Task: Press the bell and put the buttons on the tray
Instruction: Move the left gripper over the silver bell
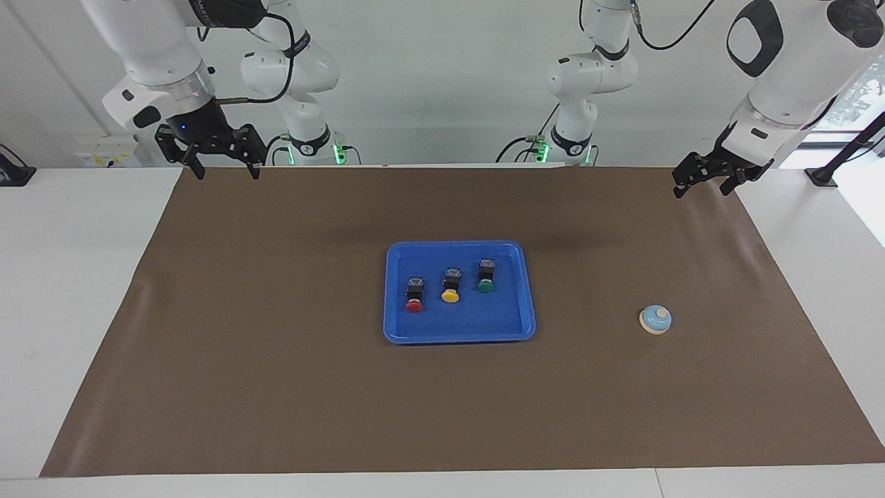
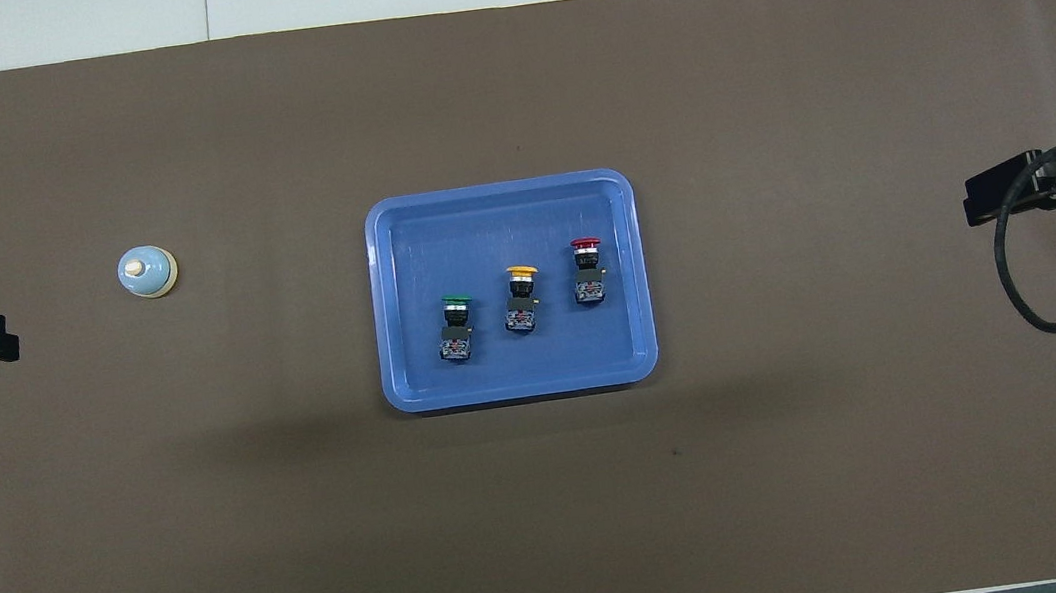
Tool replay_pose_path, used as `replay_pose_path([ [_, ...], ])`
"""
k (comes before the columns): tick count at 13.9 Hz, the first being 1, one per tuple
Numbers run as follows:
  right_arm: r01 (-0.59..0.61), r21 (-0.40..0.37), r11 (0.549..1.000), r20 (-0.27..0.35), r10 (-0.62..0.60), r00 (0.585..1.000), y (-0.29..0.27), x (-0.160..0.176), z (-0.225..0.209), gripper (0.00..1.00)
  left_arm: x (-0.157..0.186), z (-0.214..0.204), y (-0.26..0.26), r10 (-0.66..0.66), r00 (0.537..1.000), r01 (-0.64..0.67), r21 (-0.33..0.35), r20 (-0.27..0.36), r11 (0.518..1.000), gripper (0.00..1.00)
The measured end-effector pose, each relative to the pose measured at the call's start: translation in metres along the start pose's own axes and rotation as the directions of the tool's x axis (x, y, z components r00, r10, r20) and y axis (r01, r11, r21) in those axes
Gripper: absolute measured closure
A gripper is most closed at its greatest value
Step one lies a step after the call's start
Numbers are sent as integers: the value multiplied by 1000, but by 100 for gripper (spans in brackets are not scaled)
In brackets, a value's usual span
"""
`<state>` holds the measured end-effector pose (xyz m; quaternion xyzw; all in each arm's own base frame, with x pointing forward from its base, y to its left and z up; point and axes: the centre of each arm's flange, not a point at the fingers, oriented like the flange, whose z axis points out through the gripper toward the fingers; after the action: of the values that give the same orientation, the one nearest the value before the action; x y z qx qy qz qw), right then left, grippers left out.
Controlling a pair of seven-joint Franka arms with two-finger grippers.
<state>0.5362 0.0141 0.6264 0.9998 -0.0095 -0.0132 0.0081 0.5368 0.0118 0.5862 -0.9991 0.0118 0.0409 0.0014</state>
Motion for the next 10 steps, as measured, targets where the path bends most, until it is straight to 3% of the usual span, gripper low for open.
replay_pose_path([
  [6,-16,1,1000,-9,16,1000,10,3,4,0,0,0,0,0,1000,0,0,0,1000,0],
  [10,-11,0,1000,26,11,1000,7,-1,7,0,0,0,0,0,1000,0,0,-1,1000,0],
])
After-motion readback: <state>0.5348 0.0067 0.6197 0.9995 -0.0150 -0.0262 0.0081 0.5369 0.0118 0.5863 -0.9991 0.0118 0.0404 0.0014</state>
